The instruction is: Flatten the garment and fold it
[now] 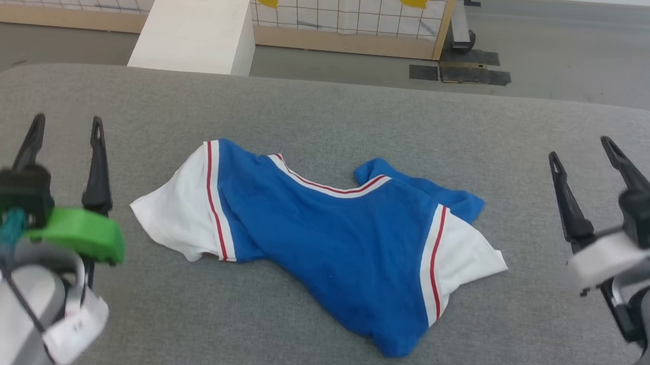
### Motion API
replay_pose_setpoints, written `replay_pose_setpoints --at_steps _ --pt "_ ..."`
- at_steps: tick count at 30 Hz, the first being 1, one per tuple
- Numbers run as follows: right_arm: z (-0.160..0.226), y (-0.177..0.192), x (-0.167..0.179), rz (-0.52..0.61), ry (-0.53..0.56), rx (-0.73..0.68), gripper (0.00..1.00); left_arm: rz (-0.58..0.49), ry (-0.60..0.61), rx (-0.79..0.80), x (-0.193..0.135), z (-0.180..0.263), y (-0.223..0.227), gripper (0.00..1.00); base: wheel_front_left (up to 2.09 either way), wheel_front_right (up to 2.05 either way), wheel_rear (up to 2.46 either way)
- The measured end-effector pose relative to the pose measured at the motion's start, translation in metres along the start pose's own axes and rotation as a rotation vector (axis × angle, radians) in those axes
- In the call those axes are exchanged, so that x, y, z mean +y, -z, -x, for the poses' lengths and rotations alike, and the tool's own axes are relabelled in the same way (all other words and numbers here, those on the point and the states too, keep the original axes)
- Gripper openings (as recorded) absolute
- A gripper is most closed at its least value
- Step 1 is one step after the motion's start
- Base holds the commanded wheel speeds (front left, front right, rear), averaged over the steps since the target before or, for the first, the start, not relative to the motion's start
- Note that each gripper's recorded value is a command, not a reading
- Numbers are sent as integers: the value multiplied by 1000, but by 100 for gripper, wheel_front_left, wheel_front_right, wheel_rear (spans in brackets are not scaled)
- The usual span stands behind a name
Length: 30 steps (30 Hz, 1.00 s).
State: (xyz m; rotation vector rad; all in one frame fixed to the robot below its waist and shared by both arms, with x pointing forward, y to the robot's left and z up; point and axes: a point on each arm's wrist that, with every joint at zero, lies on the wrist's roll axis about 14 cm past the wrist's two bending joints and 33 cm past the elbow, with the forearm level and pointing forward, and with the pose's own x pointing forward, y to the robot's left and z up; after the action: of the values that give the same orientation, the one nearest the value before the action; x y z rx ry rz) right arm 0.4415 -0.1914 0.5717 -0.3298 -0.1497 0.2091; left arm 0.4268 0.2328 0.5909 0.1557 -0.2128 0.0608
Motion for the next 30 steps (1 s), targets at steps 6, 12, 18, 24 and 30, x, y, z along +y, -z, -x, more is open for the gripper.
replay_pose_setpoints --at_steps 6,12,18,24,30 --pt "-13 28 17 44 -199 286 100 39 -93 -83 4 27 -14 100 0 0 0" --pt "19 76 42 57 -428 713 100 72 -141 -46 7 46 4 100 0 0 0" --pt "24 95 52 -13 -525 933 100 104 -172 -16 11 49 19 100 0 0 0" --pt "17 122 71 -92 -566 1048 100 123 -195 32 13 55 38 100 0 0 0" --pt "19 159 94 -112 -599 1132 100 120 -220 65 19 58 50 100 0 0 0"
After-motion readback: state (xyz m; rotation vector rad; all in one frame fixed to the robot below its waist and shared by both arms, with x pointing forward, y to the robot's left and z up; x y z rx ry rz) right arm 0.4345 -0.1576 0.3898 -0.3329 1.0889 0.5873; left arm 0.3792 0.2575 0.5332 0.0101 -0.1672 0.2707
